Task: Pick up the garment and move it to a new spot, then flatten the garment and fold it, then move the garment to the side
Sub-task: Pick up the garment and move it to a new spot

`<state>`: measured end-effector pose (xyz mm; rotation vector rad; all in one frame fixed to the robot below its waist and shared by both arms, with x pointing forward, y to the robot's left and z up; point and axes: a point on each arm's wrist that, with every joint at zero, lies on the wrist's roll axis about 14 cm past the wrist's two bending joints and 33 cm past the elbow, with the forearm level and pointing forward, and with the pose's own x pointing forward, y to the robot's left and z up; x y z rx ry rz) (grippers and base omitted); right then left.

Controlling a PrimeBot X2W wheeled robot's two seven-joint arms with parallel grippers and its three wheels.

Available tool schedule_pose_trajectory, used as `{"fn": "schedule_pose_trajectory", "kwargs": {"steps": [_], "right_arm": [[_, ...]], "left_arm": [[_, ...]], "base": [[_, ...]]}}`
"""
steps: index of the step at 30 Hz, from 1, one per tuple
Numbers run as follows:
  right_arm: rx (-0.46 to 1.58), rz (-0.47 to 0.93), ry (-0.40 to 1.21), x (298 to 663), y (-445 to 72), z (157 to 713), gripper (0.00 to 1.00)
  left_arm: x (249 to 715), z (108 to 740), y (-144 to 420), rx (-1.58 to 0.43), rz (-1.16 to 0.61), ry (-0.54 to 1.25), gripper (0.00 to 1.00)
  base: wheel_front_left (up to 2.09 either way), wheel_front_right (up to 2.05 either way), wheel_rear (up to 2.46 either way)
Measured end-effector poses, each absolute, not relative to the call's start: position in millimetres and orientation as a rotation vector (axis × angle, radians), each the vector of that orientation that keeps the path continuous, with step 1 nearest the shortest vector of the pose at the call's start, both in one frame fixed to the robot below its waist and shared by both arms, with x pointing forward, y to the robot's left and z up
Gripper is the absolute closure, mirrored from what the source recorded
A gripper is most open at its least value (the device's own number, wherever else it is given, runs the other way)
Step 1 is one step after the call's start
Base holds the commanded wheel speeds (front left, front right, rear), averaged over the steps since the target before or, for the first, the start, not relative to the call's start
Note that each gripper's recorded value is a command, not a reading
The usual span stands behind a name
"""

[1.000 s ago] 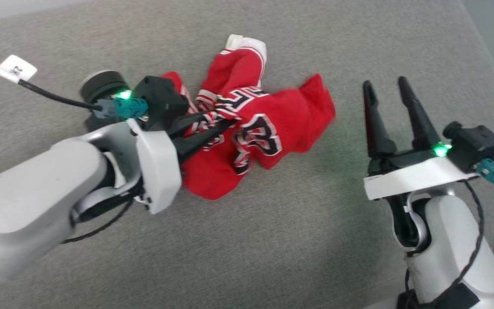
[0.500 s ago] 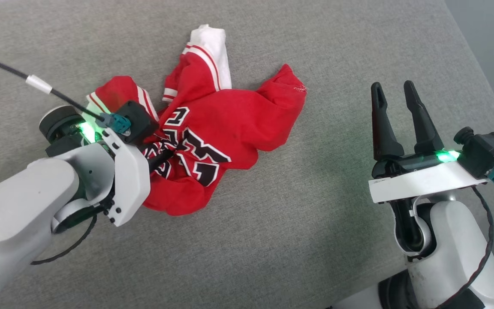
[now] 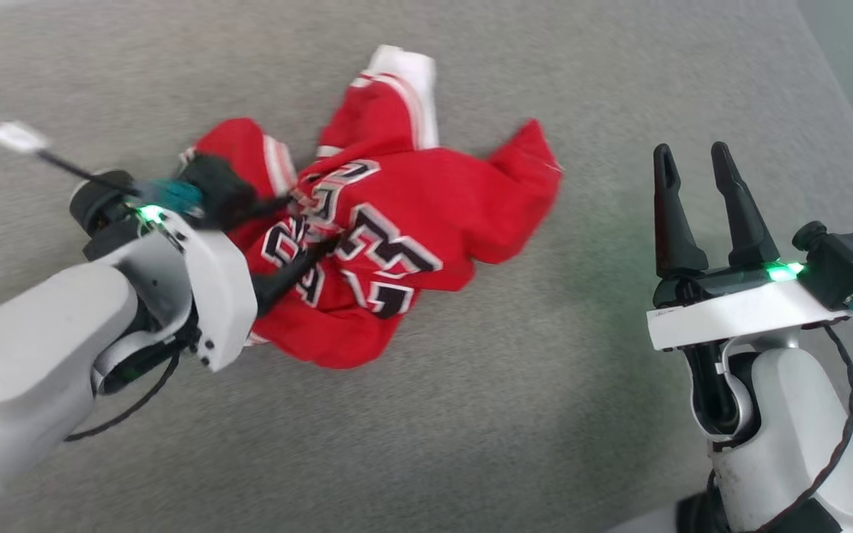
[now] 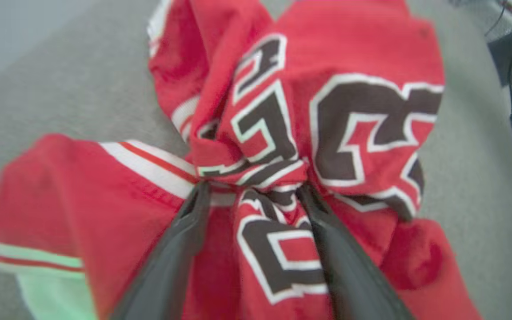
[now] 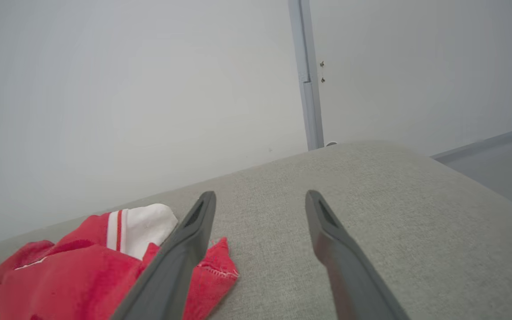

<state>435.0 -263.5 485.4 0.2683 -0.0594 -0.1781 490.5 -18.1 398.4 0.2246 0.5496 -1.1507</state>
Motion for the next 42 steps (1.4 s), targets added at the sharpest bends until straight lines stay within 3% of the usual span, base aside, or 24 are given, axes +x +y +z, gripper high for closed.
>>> {"fn": "schedule_pose_trajectory", "kwargs": {"steps": [7,17,21,30,42], "right_arm": [[0.254,-0.099,-0.067,447,-236,489,0.0],[0.238,-0.011,-0.078,459,-208,495,0.0],[0.223,0.031,-0.063,458,-197,492,0.0],[0.193,0.049,-0.045,439,-196,489,0.0],[0.179,-0.003,-0.084,417,-214,502,0.0]], "left_arm": [[502,463,11,-0.046,-1.014,0.334,0.0],[509,465,127,-0.311,-0.509,0.261,0.0],[480,451,180,-0.276,-0.296,0.217,0.0],[418,463,232,-0.2,-0.058,0.084,0.0],[369,459,241,-0.154,0.051,0.063,0.0]], "base": [[0.0,0.0,0.0],[0.0,0.0,0.0],[0.0,0.0,0.0],[0.0,0.0,0.0],[0.0,0.0,0.0]]}}
